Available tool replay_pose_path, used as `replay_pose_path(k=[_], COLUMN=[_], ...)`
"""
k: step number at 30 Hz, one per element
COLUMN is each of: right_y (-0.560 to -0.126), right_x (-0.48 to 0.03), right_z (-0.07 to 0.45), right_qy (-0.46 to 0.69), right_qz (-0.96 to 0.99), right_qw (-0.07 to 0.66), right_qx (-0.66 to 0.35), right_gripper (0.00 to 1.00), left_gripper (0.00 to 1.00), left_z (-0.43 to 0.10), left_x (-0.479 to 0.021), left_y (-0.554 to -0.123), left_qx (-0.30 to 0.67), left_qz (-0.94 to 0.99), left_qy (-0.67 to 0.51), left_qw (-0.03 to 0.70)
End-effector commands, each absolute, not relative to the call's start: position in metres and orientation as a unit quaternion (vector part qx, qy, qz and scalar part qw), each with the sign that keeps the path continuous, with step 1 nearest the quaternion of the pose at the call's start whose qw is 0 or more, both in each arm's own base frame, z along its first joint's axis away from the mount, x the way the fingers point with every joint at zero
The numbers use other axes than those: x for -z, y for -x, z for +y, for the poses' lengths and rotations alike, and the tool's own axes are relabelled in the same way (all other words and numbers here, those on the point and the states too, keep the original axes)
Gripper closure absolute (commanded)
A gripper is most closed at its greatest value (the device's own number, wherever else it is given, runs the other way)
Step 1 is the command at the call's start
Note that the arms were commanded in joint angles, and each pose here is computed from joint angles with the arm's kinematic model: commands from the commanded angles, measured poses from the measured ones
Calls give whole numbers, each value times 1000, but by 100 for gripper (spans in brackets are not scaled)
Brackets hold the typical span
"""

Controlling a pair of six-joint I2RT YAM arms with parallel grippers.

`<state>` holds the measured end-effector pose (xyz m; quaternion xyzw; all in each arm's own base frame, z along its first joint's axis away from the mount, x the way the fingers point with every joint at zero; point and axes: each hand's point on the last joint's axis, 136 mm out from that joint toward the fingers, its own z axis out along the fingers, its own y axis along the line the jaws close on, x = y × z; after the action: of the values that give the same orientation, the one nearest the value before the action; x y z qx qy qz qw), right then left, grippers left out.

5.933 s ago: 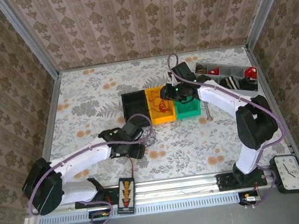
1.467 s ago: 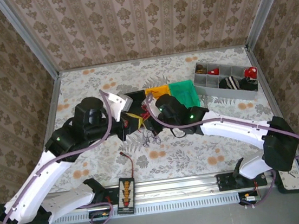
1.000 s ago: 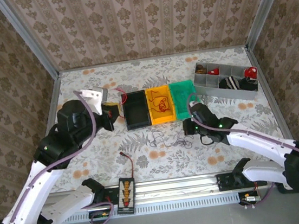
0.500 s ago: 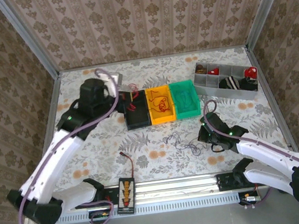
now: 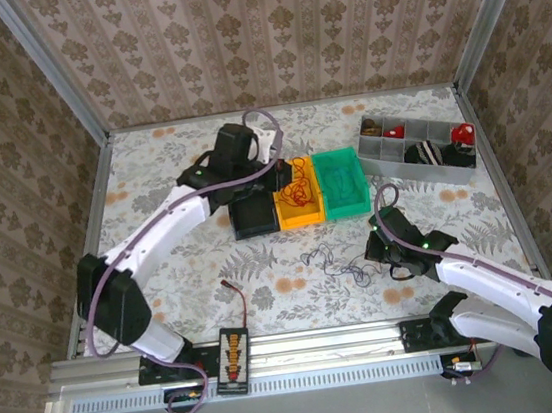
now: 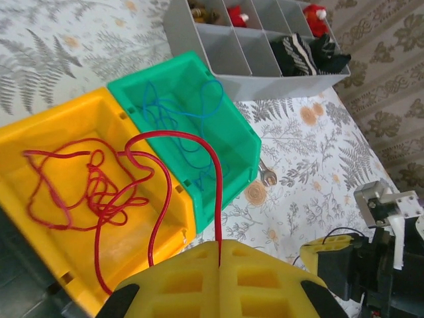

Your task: Untangle the cables

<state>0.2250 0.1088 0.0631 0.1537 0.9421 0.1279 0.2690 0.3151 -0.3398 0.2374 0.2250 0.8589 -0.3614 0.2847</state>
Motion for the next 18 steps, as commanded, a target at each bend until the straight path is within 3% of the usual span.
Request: replay_pose_path(k=[1,11,12,14,15,18], right_y=[-230,-230,-230,-230,-230,-232], right_x=[-71,-76,-76,-77,-78,-79], right_z=[106,107,107,109,109,111], right_qy=[-150,-145,-144,-140,-139,-135], right_qz=[940,940,940,940,940,940], right_qw=[281,285,284,285,285,286], right_qx=[-118,-123,-124,-127,-127,-130], right_gripper=[100,100,100,100,100,100], left_gripper=[100,100,89,45,33,24], left_z=[-361,-361,-363,-369,-373,-385], left_x=[-246,-171,-169,-173,-178,-203], left_y=[-324,-359,-359,-359,-359,-359], left_qx=[388,259,255,253,256,266], left_qz=[841,888,888,885,881,867], left_qy=[-234,-244,-248,-258,-261,-271], left_qw=[294,292,291,294,299,324])
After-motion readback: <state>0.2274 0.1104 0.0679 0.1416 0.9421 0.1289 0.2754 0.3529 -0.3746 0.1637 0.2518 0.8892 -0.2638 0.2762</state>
